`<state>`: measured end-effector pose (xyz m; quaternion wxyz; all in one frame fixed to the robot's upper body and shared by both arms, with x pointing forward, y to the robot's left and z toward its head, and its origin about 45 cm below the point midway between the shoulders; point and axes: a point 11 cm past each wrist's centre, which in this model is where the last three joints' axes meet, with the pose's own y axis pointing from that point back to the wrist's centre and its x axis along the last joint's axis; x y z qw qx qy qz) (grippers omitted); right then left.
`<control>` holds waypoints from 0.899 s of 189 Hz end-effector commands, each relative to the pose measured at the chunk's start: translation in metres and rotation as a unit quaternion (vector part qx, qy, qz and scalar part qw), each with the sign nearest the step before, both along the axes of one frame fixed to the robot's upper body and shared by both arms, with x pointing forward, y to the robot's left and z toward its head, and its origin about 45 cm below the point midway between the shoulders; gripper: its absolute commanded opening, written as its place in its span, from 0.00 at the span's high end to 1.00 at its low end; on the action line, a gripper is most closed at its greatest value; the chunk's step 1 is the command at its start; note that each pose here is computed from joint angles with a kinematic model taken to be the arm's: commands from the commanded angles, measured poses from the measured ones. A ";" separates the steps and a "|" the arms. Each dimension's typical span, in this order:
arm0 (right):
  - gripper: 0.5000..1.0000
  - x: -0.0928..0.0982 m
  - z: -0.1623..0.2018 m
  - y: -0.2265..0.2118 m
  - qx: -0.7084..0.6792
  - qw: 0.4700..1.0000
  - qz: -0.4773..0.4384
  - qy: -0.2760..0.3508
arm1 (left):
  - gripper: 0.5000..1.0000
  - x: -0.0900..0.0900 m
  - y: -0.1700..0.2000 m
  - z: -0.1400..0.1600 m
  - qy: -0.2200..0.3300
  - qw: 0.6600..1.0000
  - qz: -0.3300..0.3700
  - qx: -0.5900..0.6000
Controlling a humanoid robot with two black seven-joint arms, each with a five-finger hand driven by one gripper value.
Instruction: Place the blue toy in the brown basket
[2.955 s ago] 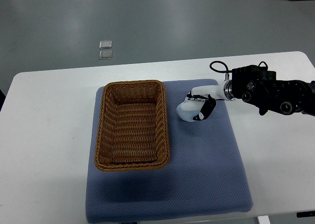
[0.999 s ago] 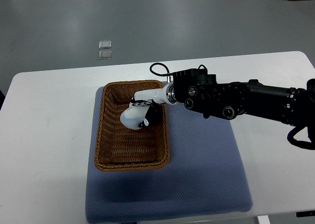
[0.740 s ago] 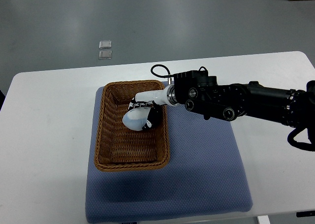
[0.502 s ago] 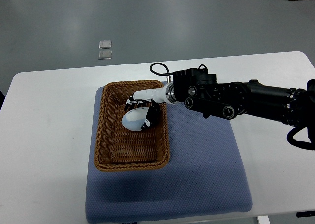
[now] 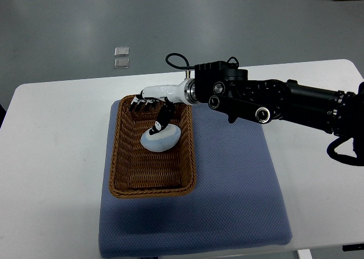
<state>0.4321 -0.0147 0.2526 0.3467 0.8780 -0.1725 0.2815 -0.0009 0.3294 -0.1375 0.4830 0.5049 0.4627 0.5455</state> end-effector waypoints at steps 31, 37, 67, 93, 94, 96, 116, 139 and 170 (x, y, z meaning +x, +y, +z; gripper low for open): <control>0.28 0.040 0.035 -0.072 0.170 0.976 -0.132 0.029 | 0.00 0.000 0.000 0.000 0.000 1.000 -0.001 0.000; 0.28 0.044 0.035 -0.087 0.204 0.966 -0.156 0.041 | 0.00 0.000 -0.001 0.000 0.000 1.000 -0.001 -0.001; 0.28 0.053 0.031 -0.137 0.384 0.879 -0.260 0.111 | 0.00 0.000 -0.001 0.000 0.000 1.000 -0.002 -0.001; 0.28 0.051 0.010 -0.196 0.545 0.746 -0.346 0.160 | 0.00 0.000 0.001 0.000 0.001 1.000 -0.001 0.001; 0.28 0.050 0.008 -0.199 0.556 0.736 -0.350 0.163 | 0.00 0.000 0.001 0.000 0.001 1.000 -0.002 0.001; 0.28 0.050 0.007 -0.200 0.565 0.727 -0.352 0.167 | 0.00 0.000 0.001 0.000 0.001 1.000 -0.001 0.001; 0.28 0.039 -0.022 -0.205 0.639 0.635 -0.380 0.210 | 0.00 -0.001 0.001 0.000 0.001 1.000 -0.002 0.001; 0.28 0.031 -0.047 -0.214 0.676 0.570 -0.408 0.226 | 0.00 0.000 0.000 0.000 0.001 1.000 -0.002 0.000; 0.28 0.025 -0.064 -0.221 0.696 0.531 -0.427 0.226 | 0.00 0.000 0.000 0.000 0.001 1.000 -0.002 0.000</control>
